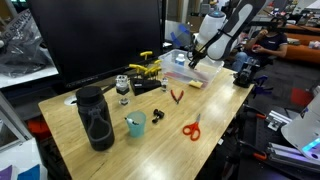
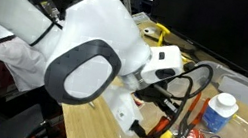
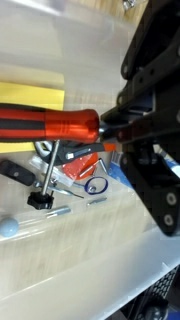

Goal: Get the orange screwdriver and put it in the colourless

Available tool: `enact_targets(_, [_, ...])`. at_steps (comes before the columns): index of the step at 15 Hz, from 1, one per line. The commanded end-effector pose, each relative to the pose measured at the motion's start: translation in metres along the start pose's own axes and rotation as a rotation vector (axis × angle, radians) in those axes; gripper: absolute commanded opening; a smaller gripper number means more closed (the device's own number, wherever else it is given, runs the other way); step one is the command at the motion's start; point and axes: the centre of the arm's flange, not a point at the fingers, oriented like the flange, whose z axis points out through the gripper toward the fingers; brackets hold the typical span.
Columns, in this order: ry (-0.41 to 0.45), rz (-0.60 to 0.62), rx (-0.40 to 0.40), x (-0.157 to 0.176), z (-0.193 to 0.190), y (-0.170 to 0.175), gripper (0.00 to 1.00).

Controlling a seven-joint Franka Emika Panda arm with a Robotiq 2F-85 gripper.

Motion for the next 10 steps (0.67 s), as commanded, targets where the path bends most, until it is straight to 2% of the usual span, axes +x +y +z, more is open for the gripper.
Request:
enact_targets(1, [0.016,-0.004,-0.025,0.026,0.036,0.014,0.03])
enact_targets(8, [0.027,0.008,-0.057,0.038,0.044,0.018,0.05])
enact_targets(9, [0.026,0.010,-0.059,0.038,0.044,0.019,0.09])
enact_targets(10, [0.026,0.012,-0.060,0.039,0.045,0.020,0.28])
